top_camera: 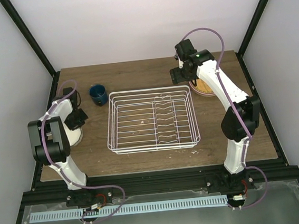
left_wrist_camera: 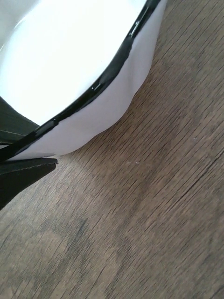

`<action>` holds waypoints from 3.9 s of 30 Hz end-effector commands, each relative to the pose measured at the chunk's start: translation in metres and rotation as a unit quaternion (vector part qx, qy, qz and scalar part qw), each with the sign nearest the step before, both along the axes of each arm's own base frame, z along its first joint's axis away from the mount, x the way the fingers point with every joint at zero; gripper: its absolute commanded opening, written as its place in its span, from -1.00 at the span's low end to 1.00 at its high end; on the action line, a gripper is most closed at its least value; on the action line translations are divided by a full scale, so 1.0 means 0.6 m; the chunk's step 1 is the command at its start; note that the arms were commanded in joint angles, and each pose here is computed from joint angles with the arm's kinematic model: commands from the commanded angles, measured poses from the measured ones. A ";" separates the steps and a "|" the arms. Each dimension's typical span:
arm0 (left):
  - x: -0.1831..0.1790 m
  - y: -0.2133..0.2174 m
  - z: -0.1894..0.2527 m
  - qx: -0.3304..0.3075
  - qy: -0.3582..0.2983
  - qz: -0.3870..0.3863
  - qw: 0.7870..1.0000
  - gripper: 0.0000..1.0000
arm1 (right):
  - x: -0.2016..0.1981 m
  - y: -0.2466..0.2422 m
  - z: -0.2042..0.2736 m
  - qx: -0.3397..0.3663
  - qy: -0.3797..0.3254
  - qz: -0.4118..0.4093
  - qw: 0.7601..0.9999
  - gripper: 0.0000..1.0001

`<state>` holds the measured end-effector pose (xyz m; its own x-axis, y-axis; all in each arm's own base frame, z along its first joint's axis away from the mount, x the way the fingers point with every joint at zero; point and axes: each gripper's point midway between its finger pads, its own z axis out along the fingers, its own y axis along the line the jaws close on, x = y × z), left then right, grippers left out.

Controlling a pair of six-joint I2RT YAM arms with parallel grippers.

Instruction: Load the mixed dishes into the dish rack

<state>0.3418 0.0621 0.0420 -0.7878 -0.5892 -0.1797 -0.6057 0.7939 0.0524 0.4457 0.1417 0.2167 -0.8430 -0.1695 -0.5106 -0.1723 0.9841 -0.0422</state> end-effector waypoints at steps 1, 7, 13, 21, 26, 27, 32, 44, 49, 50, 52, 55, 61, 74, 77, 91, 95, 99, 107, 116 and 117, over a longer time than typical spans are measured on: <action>0.037 -0.046 0.029 -0.081 -0.059 -0.014 0.995 -1.00 | 0.001 0.012 -0.008 0.018 0.005 0.014 1.000 0.72; 0.088 -0.056 0.140 -0.104 -0.151 -0.032 0.983 -1.00 | -0.002 0.070 0.003 0.105 -0.007 0.072 0.992 0.75; 0.125 -0.044 0.291 -0.103 -0.261 -0.049 0.959 -1.00 | -0.014 0.116 0.025 0.183 -0.034 0.127 0.974 0.90; 0.143 -0.033 0.456 -0.146 -0.374 -0.063 0.914 -1.00 | -0.056 0.160 0.071 0.245 -0.123 0.227 0.935 1.00; 0.154 -0.104 0.483 -0.244 -0.425 -0.093 0.867 -1.00 | -0.073 0.192 0.096 0.262 -0.138 0.277 0.914 1.00; 0.154 -0.115 0.491 -0.241 -0.429 -0.107 0.864 -1.00 | -0.078 0.200 0.102 0.266 -0.142 0.291 0.908 1.00; 0.158 -0.185 0.525 -0.276 -0.446 -0.157 0.837 -1.00 | -0.088 0.235 0.144 0.275 -0.181 0.329 0.885 1.00; 0.139 -0.340 0.594 -0.386 -0.475 -0.227 0.757 -1.00 | -0.116 0.318 0.158 0.271 -0.229 0.386 0.851 1.00; 0.133 -0.375 0.573 -0.394 -0.470 -0.235 0.754 -1.00 | -0.131 0.349 0.167 0.261 -0.267 0.408 0.833 1.00; 0.133 -0.381 0.569 -0.399 -0.468 -0.235 0.753 -1.00 | -0.134 0.356 0.166 0.261 -0.270 0.413 0.830 1.00; 0.131 -0.396 0.565 -0.408 -0.465 -0.239 0.748 -1.00 | -0.138 0.366 0.166 0.261 -0.273 0.418 0.826 1.00; 0.127 -0.416 0.560 -0.413 -0.460 -0.248 0.746 -1.00 | -0.139 0.378 0.165 0.261 -0.276 0.423 0.823 1.00; 0.120 -0.433 0.550 -0.424 -0.457 -0.247 0.742 -1.00 | -0.140 0.397 0.154 0.268 -0.269 0.426 0.821 1.00; 0.103 -0.466 0.533 -0.440 -0.443 -0.256 0.738 -1.00 | -0.141 0.434 0.122 0.275 -0.250 0.435 0.820 1.00; 0.101 -0.469 0.530 -0.443 -0.439 -0.256 0.739 -1.00 | -0.135 0.437 0.117 0.274 -0.252 0.434 0.821 0.99; 0.105 -0.477 0.517 -0.454 -0.429 -0.250 0.740 -1.00 | -0.127 0.447 0.097 0.269 -0.243 0.440 0.821 0.56; 0.103 -0.484 0.502 -0.464 -0.422 -0.245 0.740 -1.00 | -0.125 0.450 0.092 0.270 -0.242 0.442 0.820 0.52; 0.099 -0.490 0.484 -0.469 -0.410 -0.242 0.744 -1.00 | -0.125 0.452 0.088 0.270 -0.241 0.445 0.820 0.34; 0.096 -0.488 0.456 -0.467 -0.398 -0.236 0.753 -1.00 | -0.122 0.453 0.076 0.262 -0.237 0.448 0.821 0.12; 0.089 -0.490 0.423 -0.477 -0.382 -0.231 0.757 -0.90 | -0.122 0.449 0.067 0.250 -0.235 0.449 0.825 0.04; 0.087 -0.491 0.419 -0.479 -0.380 -0.231 0.757 -0.85 | -0.121 0.448 0.066 0.249 -0.234 0.449 0.826 0.04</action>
